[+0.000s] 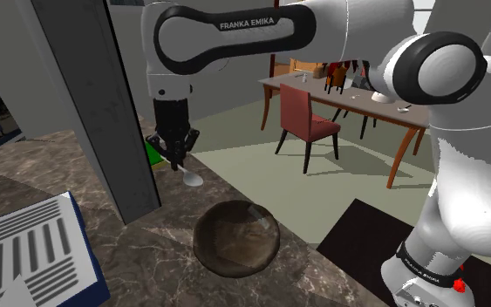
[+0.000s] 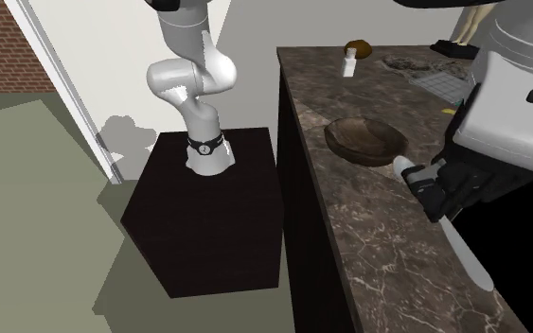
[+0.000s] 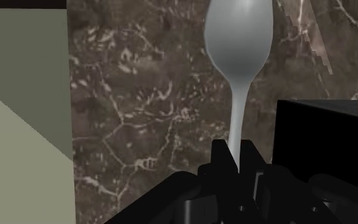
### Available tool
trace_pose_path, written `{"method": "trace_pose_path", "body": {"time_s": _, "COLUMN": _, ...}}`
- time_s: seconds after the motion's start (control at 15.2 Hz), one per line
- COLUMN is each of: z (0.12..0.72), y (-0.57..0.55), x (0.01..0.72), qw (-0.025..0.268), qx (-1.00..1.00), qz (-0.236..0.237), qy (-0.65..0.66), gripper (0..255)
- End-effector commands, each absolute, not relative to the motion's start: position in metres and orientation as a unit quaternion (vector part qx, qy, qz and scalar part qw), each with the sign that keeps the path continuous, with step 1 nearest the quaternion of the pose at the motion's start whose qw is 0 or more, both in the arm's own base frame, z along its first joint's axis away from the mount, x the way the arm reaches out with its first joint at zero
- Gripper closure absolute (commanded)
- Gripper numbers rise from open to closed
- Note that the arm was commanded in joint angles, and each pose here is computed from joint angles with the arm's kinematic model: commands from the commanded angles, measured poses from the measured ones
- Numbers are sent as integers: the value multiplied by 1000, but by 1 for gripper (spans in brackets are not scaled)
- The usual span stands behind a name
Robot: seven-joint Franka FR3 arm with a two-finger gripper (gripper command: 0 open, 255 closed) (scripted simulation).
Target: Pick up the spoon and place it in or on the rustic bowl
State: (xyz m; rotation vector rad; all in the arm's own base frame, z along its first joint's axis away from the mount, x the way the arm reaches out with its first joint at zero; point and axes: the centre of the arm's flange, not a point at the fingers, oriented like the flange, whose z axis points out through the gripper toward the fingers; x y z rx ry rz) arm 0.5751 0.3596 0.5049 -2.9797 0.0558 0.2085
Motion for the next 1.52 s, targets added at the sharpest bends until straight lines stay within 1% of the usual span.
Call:
{"method": "trace_pose_path", "body": {"time_s": 0.0, "z": 516, "y": 360, "x": 575, "qw": 77, "qx": -994, "qz": 70, "qy": 19, "gripper": 255}}
{"method": "trace_pose_path", "body": {"time_s": 0.59, "z": 559, "y": 360, "x": 575, "qw": 77, "qx": -994, "qz": 70, "qy": 19, "gripper": 255}}
{"method": "trace_pose_path", "body": {"time_s": 1.45, "z": 567, "y": 369, "x": 404, "qw": 77, "qx": -994, "qz": 70, "qy": 19, "gripper": 255}}
